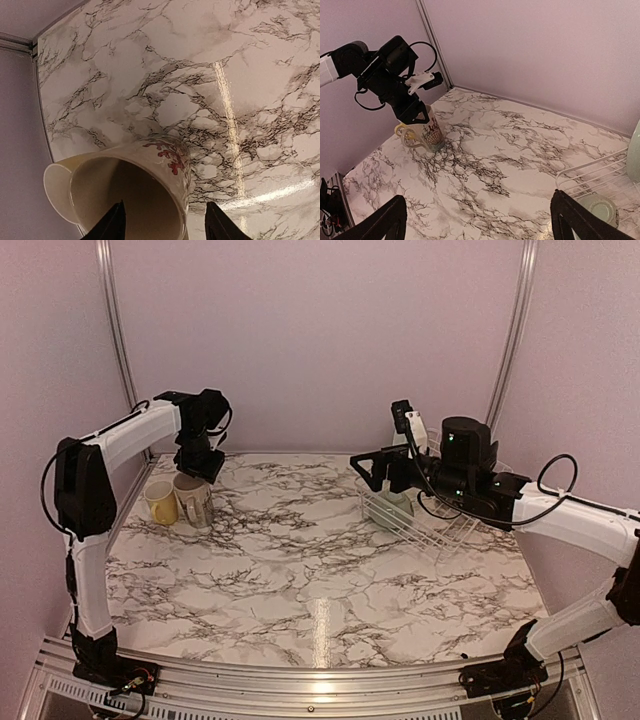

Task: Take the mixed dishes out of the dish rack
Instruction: Place the cup at the center of the board, then grab the plate from the dish rack.

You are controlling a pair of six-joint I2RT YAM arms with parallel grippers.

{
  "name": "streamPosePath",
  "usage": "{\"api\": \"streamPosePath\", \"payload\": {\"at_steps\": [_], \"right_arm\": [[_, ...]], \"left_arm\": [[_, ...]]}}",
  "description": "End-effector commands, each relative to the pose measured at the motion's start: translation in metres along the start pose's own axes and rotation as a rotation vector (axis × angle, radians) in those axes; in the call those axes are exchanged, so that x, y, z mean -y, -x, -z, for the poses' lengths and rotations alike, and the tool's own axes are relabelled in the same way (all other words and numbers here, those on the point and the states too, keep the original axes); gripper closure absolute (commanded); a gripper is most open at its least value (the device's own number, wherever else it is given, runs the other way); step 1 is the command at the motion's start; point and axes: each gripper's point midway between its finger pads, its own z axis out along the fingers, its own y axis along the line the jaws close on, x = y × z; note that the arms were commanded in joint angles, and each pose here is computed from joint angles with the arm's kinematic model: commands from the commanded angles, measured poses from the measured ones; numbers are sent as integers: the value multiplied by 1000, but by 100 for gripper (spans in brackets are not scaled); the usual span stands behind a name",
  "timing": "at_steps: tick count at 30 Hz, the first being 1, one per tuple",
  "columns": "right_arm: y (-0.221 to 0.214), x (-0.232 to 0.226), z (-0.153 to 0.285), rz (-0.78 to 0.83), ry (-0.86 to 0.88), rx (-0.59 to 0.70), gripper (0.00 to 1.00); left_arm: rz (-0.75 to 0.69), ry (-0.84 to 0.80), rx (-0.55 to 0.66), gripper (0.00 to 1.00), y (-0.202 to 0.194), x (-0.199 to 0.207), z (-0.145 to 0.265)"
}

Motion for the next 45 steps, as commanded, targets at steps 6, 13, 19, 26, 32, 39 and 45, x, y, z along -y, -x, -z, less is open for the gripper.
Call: {"api": "streamPosePath", "payload": {"at_steps": [6, 13, 19, 26, 32, 39, 45], "right_arm": [[13, 27, 9, 22, -169, 1, 3], [11, 66, 25, 23, -368, -53, 3], [9, 136, 59, -123, -668, -60, 1], [4, 215, 108, -264, -1003, -51, 2], [-5, 279, 134, -402, -1263, -82, 1], [-15, 328, 137, -519, -1350, -64, 6], [-28, 347, 138, -591, -1396, -31, 26]], "left_arm": [[60, 19, 296, 26, 29, -27, 137], [-1, -166, 561, 12, 45, 13, 224], [-18, -333, 787, 11, 54, 44, 271], [27, -372, 921, 9, 53, 42, 283], [80, -368, 993, 9, 38, 37, 272], [96, -351, 1013, 9, 24, 36, 253], [106, -286, 1007, 10, 19, 27, 243]]}}
